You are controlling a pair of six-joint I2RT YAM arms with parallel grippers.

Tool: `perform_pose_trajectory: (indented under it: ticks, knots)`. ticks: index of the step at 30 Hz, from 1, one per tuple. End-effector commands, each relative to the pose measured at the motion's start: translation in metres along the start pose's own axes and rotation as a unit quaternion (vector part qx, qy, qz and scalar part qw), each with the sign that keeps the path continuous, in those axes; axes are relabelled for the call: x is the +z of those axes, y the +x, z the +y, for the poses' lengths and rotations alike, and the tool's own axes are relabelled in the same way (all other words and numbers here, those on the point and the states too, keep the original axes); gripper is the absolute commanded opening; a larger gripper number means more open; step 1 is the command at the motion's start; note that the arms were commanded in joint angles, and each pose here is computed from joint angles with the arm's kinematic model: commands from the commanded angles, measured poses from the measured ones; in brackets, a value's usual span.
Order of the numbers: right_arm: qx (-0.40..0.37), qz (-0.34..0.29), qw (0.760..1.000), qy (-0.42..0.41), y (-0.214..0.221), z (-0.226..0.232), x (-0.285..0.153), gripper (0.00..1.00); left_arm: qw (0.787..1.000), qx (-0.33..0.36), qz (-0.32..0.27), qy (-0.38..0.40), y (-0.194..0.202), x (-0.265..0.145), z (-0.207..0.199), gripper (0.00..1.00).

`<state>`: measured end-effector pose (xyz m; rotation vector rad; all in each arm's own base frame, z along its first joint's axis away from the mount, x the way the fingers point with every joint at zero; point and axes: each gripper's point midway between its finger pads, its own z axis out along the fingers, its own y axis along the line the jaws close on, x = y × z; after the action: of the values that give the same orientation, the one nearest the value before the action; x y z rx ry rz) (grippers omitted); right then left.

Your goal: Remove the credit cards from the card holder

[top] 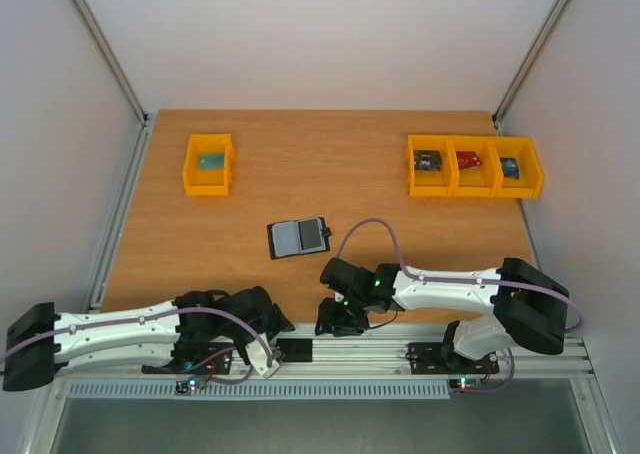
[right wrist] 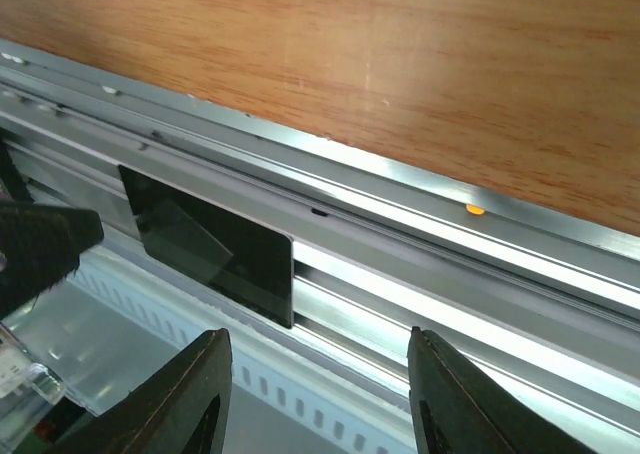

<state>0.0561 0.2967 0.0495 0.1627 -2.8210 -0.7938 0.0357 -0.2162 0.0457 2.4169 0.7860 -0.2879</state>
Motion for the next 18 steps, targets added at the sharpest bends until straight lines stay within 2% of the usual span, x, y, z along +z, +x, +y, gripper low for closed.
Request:
perform_pose_trajectory:
  ticks: [1, 4, 9, 12, 18]
  knots:
    - [-0.003, 0.02, 1.0, 0.021, 0.006, -0.008, 0.004, 0.48, 0.999, 0.032, 0.028, 0.016, 0.012, 0.011, -0.002, 0.87]
    - [-0.005, 0.019, 1.0, 0.019, 0.005, -0.005, 0.004, 0.48, 0.999, 0.022, 0.043, 0.014, 0.016, 0.018, 0.004, 0.86]
    - [-0.008, 0.02, 1.0, 0.019, 0.005, -0.004, 0.003, 0.48, 0.999, 0.029, 0.013, -0.001, 0.006, 0.024, 0.011, 0.88]
    - [-0.006, 0.019, 1.0, 0.017, 0.005, -0.005, 0.004, 0.49, 1.0, 0.02, 0.021, -0.004, 0.007, 0.029, 0.016, 0.89]
    - [0.001, 0.02, 0.999, 0.026, 0.008, -0.015, 0.003, 0.49, 0.998, -0.03, 0.03, -0.055, 0.006, 0.039, 0.052, 0.89]
